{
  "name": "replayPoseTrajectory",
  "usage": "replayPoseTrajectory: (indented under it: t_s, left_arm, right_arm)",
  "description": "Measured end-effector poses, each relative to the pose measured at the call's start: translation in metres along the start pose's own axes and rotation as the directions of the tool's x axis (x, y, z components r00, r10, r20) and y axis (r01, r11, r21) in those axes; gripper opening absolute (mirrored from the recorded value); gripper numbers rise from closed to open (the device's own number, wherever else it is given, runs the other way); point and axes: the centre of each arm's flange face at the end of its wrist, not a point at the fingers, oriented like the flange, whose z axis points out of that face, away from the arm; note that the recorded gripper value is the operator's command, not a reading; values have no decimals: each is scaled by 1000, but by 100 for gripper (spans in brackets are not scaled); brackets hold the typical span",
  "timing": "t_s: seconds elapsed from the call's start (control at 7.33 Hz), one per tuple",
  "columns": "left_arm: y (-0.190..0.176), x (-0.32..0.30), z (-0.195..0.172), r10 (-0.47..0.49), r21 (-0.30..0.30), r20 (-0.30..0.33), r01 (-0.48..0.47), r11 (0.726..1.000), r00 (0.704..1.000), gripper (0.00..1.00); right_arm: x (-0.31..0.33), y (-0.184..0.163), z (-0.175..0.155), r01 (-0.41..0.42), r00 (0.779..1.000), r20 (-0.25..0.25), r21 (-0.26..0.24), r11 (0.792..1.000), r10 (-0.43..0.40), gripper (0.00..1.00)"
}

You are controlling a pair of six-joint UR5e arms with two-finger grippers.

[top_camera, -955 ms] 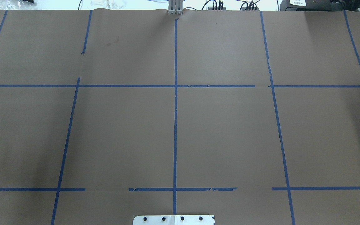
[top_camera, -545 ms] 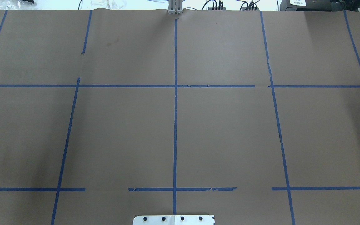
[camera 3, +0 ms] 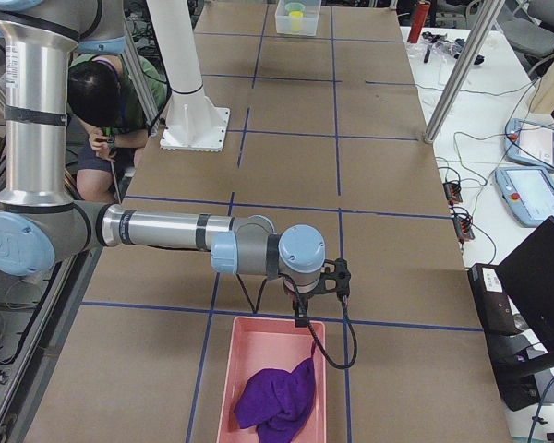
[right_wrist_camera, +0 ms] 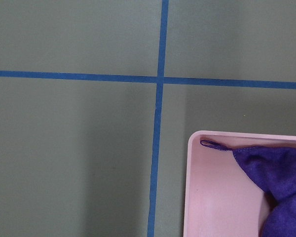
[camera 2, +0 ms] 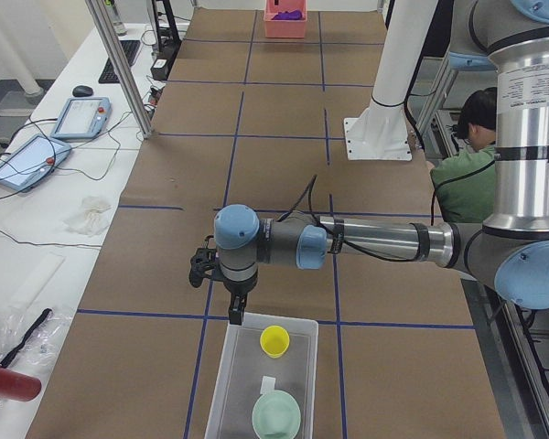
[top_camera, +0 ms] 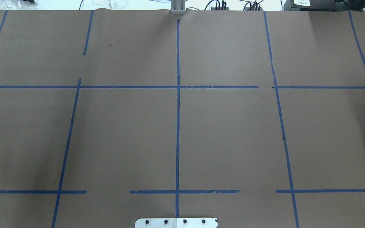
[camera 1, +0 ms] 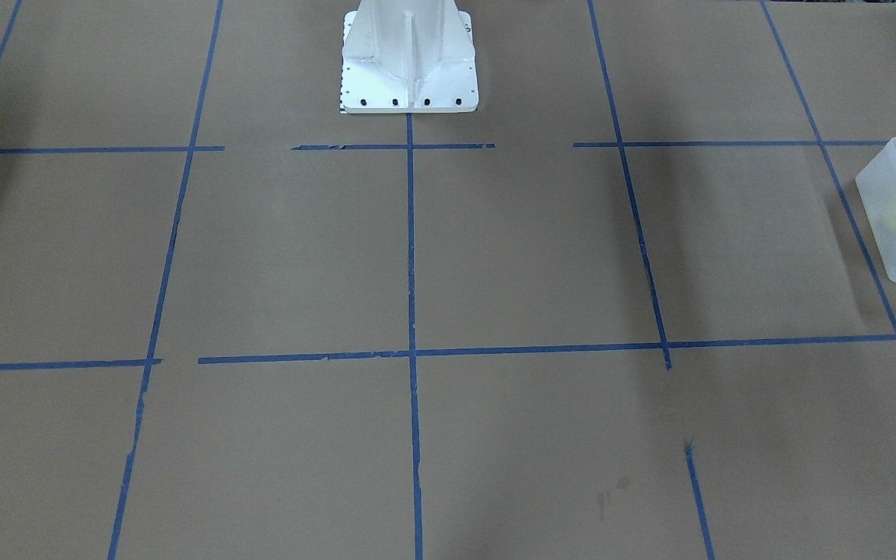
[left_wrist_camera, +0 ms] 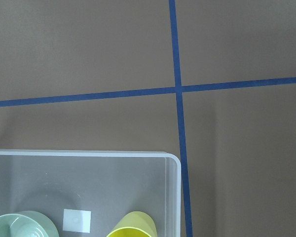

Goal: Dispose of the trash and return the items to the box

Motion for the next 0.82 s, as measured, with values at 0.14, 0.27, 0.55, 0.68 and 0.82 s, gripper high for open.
replayPoseTrajectory:
  t_s: [0.14, 0.27, 0.55, 0.68, 0.82]
  left_arm:
    - [0, 0, 0, 0, 0, 0, 0, 1000, 1000, 100]
    - [0, 0, 0, 1, 1, 0, -1, 1000, 1000, 100]
    - [-1, 0, 0, 3, 3, 0, -3, 1000, 1000, 100]
    - [-1, 0, 0, 4, 4, 0, -4, 1000, 1000, 100]
    - [-1, 1, -1, 5, 5, 0, -5, 1000, 1000, 100]
  right_arm:
    - [0, 0, 0, 0, 1000, 0, 0, 1000, 0, 100]
    - [0, 0, 0, 0, 1000, 0, 0, 1000, 0, 100]
    - [1, 2, 1, -2, 1000, 1, -2, 1000, 2, 100]
    - [1, 2, 1, -2, 1000, 1, -2, 1000, 2, 100]
    - [1, 2, 1, -3, 1000, 2, -2, 1000, 3, 100]
